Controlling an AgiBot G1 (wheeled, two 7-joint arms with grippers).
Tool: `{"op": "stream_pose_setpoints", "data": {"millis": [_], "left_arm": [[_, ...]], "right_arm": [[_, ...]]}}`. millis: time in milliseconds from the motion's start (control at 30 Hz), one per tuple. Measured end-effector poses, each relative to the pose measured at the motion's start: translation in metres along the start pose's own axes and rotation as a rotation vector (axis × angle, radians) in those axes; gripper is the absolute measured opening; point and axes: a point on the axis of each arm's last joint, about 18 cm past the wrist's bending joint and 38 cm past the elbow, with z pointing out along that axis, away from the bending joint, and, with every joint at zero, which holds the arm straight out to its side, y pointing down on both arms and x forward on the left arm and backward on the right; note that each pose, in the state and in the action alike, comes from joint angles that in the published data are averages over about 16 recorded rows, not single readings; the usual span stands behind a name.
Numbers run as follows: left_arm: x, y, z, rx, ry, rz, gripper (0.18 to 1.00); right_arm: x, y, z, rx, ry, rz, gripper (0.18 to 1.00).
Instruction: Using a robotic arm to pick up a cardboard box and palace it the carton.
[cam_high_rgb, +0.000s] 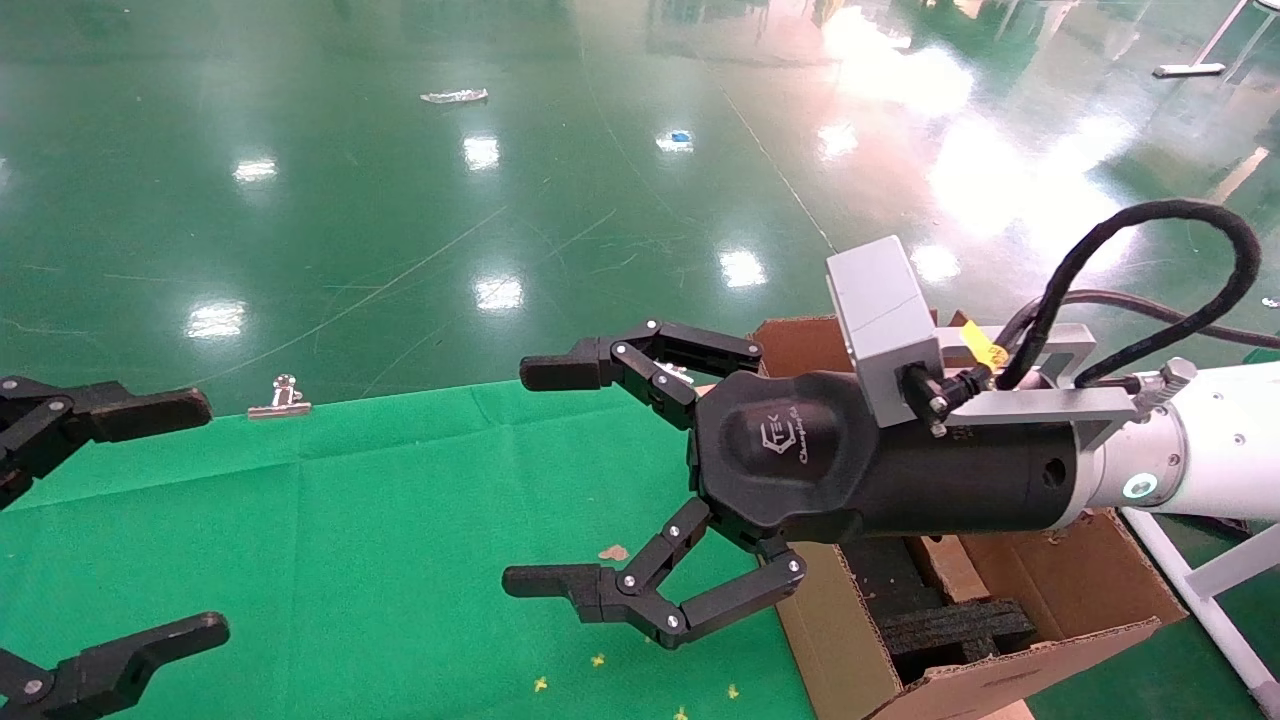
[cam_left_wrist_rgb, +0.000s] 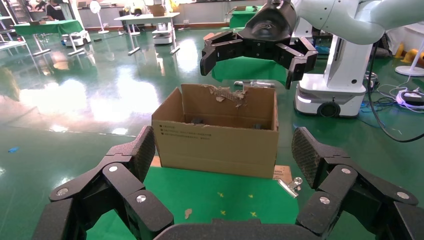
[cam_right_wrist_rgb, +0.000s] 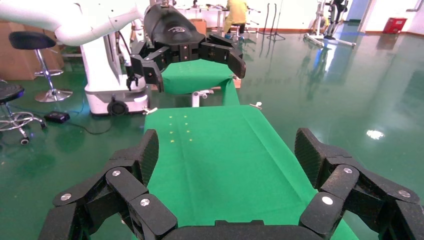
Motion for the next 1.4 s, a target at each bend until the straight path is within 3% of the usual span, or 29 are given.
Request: {"op": "stream_pose_setpoints", "data": {"millis": [1400], "left_arm": [[0.0000,0.0000,0.0000,0.000,0.000,0.000,1.000]], "right_arm": [[0.0005,0.0001,-0.0001,-0.001,0.001,0.001,1.000]]}}
